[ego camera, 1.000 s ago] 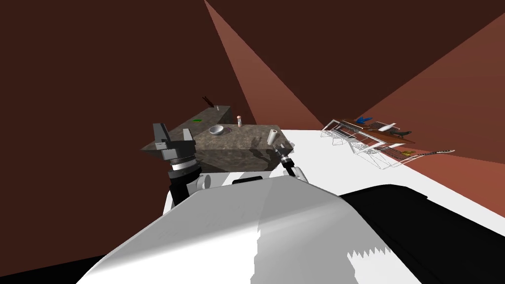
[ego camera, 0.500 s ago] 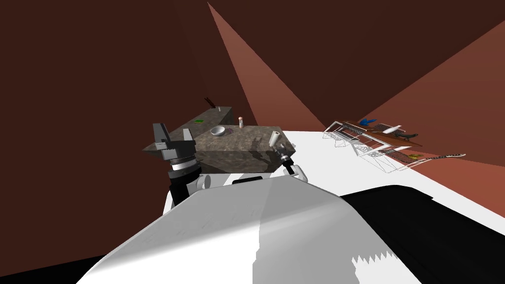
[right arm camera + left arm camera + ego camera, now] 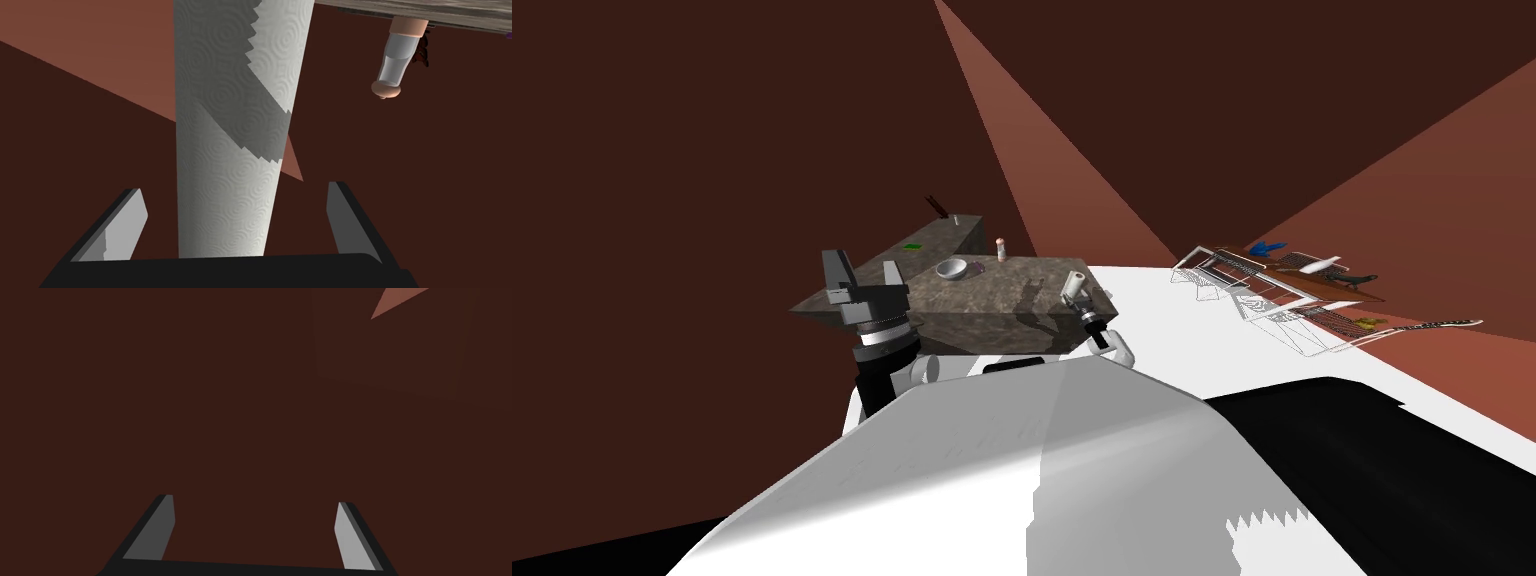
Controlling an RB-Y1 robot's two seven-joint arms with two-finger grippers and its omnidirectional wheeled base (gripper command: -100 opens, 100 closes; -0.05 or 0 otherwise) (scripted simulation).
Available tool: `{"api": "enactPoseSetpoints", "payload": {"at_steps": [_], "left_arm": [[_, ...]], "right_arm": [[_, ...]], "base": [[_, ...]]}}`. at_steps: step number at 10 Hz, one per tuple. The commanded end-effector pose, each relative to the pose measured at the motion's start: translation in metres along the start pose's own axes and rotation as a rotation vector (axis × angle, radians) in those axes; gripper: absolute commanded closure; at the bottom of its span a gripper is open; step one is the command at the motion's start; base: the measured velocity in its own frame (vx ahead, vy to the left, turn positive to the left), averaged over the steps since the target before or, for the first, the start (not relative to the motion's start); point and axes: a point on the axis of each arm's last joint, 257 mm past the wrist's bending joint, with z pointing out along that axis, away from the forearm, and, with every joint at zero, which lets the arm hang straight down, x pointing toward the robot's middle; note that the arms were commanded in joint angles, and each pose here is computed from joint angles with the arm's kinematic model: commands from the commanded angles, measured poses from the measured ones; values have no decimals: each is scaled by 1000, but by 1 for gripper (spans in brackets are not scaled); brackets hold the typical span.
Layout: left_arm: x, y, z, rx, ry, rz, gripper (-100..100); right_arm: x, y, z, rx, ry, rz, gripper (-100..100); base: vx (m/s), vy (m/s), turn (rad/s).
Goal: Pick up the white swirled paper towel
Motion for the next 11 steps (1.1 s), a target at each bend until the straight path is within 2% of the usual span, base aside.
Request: {"api": "enactPoseSetpoints", "payload": {"at_steps": [1,2,3,4,5,6,8,9,11], "left_arm": [[0,0,0,0,0,0,0],[0,0,0,0,0,0,0],[0,0,0,0,0,0,0],[0,0,0,0,0,0,0],[0,0,0,0,0,0,0],[0,0,0,0,0,0,0],[0,0,0,0,0,0,0],[0,0,0,0,0,0,0],[0,0,0,0,0,0,0]], "right_arm": [[5,2,9,-9,1,4,-100],[-4,3,21,-29,-26,-1,-100],[0,2,29,-29,-21,5,-100],[12,1,26,-25,4,11,-100],[15,1,25,-24,10,12,-100],[4,1,40,-42,-21,5,-100],[20,-1,42,-36,10,15,-100],[7,-2,57,-52,-22,7,-100],[22,-4,59,-46,9,17,-100]], "base": [[-55,29,-15],[-64,42,-25],[-60,34,-16],[-26,13,2],[0,0,0],[-36,18,-31],[-34,22,-9],[-45,13,-21],[-40,18,-9]]}}
